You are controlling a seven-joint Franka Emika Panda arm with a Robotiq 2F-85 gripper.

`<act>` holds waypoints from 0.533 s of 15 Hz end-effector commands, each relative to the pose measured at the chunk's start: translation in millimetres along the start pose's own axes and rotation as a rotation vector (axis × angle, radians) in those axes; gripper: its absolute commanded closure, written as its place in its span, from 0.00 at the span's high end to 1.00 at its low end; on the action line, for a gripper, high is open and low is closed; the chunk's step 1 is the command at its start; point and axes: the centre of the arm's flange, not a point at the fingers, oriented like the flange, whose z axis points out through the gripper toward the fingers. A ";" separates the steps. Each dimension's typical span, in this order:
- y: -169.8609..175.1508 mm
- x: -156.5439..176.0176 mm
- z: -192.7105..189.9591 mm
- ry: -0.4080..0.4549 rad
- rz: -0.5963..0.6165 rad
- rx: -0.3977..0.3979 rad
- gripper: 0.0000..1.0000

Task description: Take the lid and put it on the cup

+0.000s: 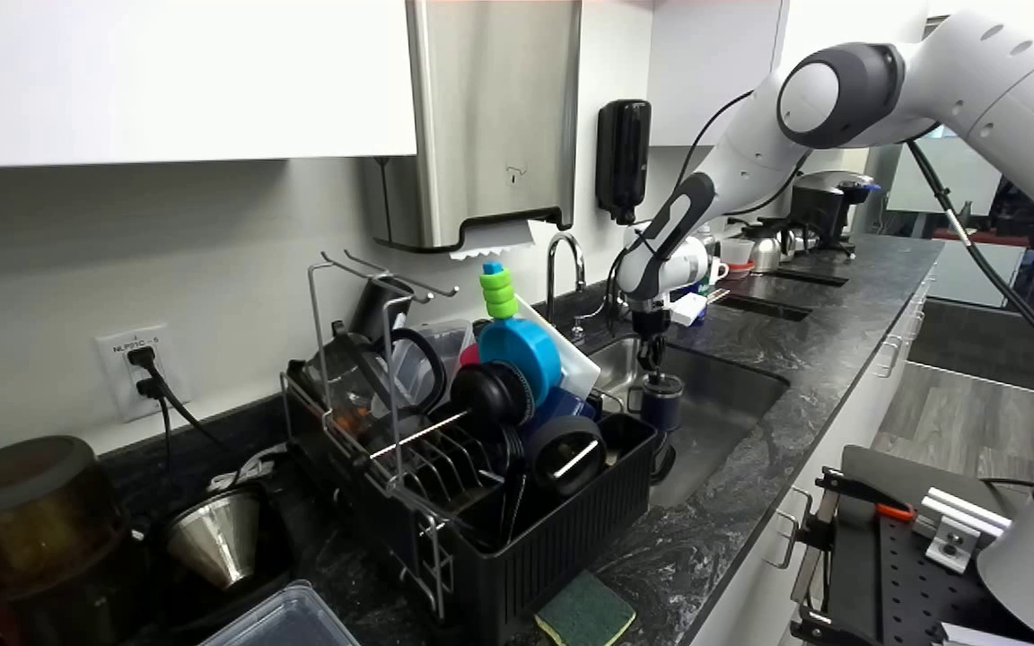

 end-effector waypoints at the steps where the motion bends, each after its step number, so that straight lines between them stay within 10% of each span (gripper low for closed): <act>1: -12.5 -39.5 -25.6 0.051 0.049 -0.058 0.00; 3: -12.4 -39.4 -27.1 0.043 0.050 -0.039 0.00; 4: -12.6 -38.6 -27.0 0.036 0.057 -0.038 0.26; 6: -13.6 -38.1 -26.3 0.027 0.053 -0.036 0.33; 7: 0.1 0.2 -0.4 0.001 0.001 -0.001 0.14; 8: 0.2 0.2 -0.4 0.001 0.001 -0.001 0.22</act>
